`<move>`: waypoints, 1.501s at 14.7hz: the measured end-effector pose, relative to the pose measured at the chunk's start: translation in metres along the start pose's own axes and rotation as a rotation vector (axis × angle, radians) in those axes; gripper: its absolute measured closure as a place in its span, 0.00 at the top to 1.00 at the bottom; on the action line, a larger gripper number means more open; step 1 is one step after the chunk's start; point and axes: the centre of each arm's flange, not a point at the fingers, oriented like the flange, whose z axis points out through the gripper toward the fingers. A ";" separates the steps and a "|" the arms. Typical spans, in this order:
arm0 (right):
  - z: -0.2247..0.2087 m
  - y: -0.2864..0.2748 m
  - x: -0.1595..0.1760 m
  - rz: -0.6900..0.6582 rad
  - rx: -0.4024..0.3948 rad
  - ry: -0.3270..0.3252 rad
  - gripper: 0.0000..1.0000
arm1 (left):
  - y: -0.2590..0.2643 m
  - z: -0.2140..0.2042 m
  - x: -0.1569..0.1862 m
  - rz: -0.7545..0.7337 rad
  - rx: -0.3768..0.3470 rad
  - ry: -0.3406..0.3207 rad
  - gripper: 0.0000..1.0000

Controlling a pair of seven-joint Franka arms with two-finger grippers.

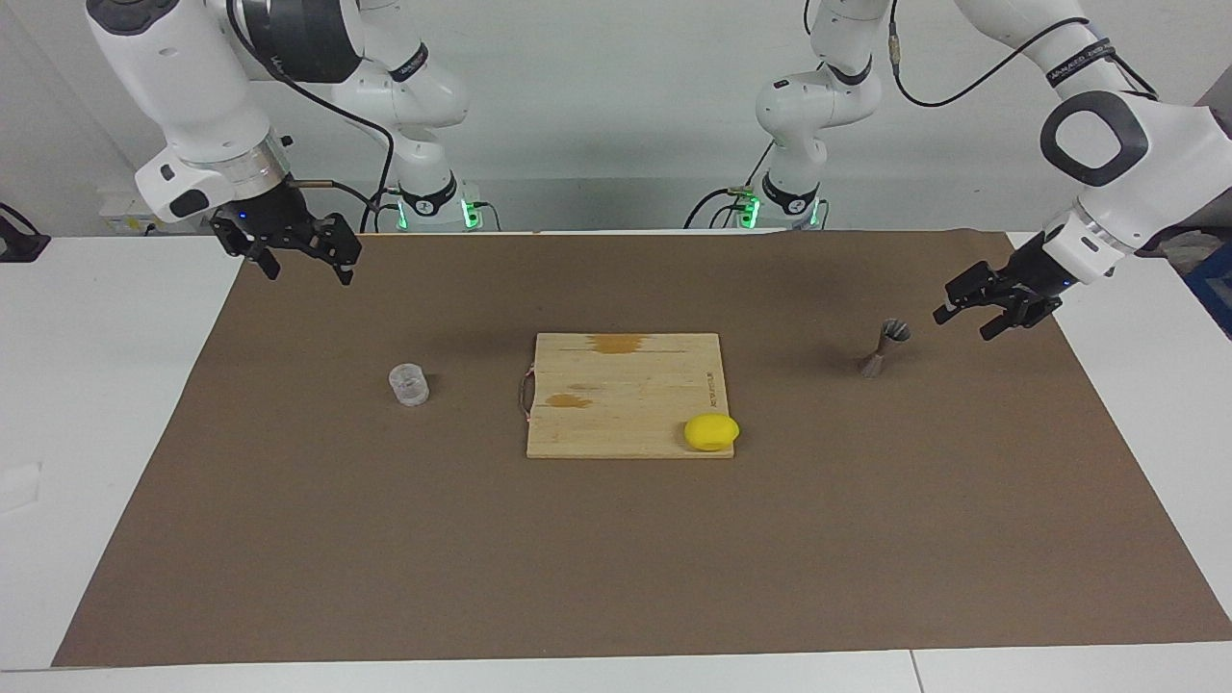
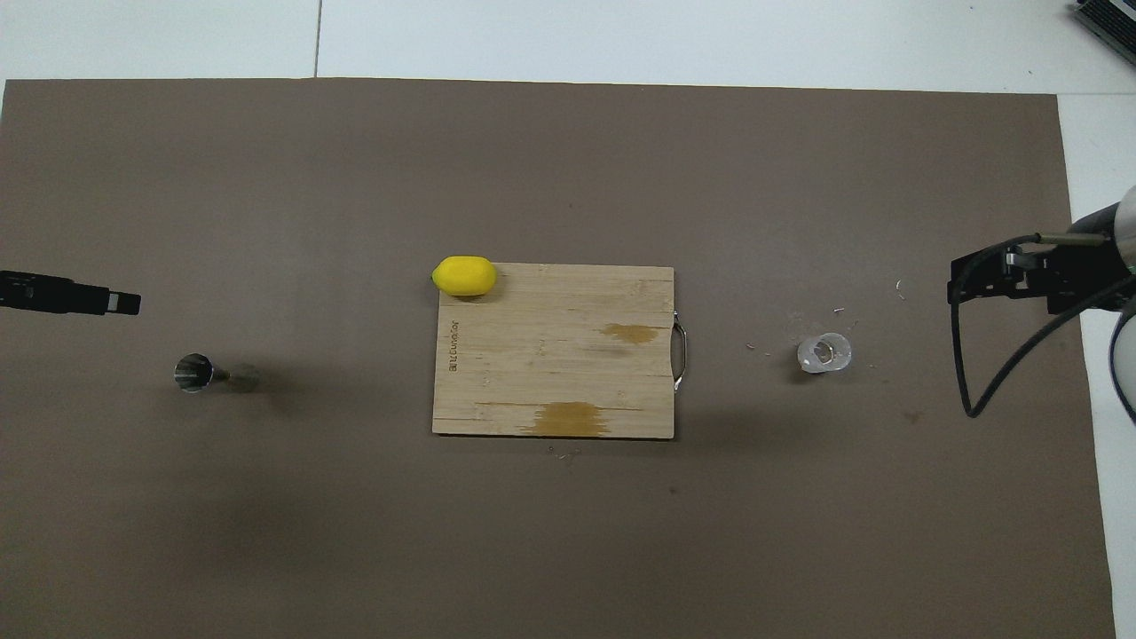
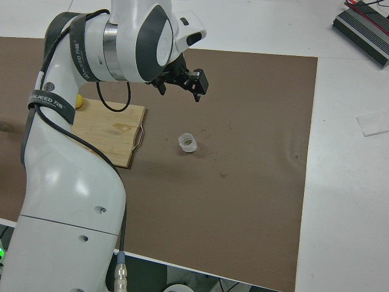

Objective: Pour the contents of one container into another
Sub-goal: 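Lower the left gripper and close it around the dark metal cup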

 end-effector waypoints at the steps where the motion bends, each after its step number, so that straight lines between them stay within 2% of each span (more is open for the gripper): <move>1: 0.000 0.000 0.000 0.000 0.000 0.000 1.00 | -0.008 0.005 -0.004 0.053 -0.033 0.002 1.00; 4: 0.000 0.000 0.000 0.000 0.000 0.000 1.00 | -0.032 0.021 -0.019 0.173 -0.176 0.032 1.00; 9: 0.000 0.000 0.000 0.000 0.000 0.000 1.00 | -0.058 0.044 -0.042 0.343 -0.425 0.132 1.00; 14: 0.000 0.000 0.000 0.000 0.000 0.000 1.00 | -0.081 0.057 -0.065 0.540 -0.503 0.229 1.00; 18: 0.000 0.000 0.000 0.000 0.000 0.000 1.00 | -0.097 0.083 -0.095 0.659 -0.569 0.340 1.00; 22: 0.000 0.000 0.000 0.000 0.000 0.000 1.00 | -0.108 0.113 -0.117 0.711 -0.645 0.427 1.00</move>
